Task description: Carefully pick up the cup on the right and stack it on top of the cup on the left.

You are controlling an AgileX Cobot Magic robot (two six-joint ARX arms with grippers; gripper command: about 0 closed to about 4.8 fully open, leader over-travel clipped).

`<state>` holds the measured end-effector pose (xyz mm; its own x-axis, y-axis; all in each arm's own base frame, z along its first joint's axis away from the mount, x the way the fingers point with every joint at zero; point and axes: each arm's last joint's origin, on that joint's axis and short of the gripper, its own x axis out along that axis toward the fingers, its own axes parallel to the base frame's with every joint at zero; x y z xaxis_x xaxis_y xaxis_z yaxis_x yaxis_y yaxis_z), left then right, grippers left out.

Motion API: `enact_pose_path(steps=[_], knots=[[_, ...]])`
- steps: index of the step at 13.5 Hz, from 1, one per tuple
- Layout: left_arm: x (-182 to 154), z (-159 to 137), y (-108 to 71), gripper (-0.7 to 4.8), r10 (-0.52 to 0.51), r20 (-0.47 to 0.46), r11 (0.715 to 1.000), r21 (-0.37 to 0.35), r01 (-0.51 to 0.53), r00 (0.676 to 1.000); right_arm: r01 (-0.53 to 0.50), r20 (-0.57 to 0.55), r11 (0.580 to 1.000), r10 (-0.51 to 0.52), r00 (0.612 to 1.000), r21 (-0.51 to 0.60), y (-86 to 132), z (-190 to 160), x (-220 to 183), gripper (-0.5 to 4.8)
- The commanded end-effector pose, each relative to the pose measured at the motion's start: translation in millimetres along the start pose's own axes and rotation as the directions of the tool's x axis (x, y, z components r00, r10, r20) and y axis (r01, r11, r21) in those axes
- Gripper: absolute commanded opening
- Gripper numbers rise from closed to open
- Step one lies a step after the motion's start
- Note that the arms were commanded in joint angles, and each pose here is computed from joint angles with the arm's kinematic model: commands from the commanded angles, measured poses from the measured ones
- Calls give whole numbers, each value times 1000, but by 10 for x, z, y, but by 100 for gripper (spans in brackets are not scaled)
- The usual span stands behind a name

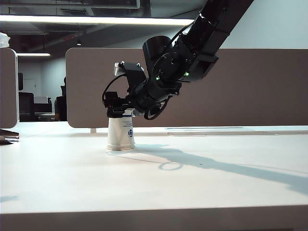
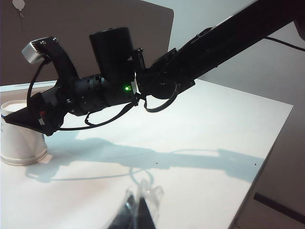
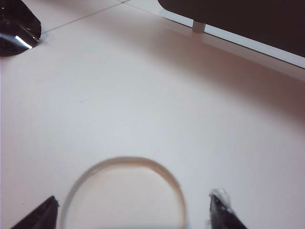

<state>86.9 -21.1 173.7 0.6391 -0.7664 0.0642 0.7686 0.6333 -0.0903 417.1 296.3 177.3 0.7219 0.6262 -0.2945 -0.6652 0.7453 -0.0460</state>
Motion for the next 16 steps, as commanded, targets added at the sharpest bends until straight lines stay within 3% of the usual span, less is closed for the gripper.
enact_pose_path(steps=[1,2,5,6,7,16], knots=[[-1,21,21,-6,84,25,996,11,-84,996,90,186,996,-89,978,2,-139,605,-322,405],[-6,27,52,-6,191,44,981,7,-192,981,133,172,991,-133,976,13,-278,692,-429,405],[-12,30,77,-6,277,58,961,2,-278,959,165,142,986,-167,976,23,-421,725,-513,404],[-25,24,114,-6,397,69,918,-12,-397,915,205,78,978,-207,975,36,-623,741,-636,405],[-33,16,131,-6,452,68,892,-21,-452,889,223,50,974,-225,973,43,-718,732,-684,405],[-58,-44,178,-6,592,23,805,12,-593,805,274,-9,960,-274,962,62,-1017,659,-784,398]])
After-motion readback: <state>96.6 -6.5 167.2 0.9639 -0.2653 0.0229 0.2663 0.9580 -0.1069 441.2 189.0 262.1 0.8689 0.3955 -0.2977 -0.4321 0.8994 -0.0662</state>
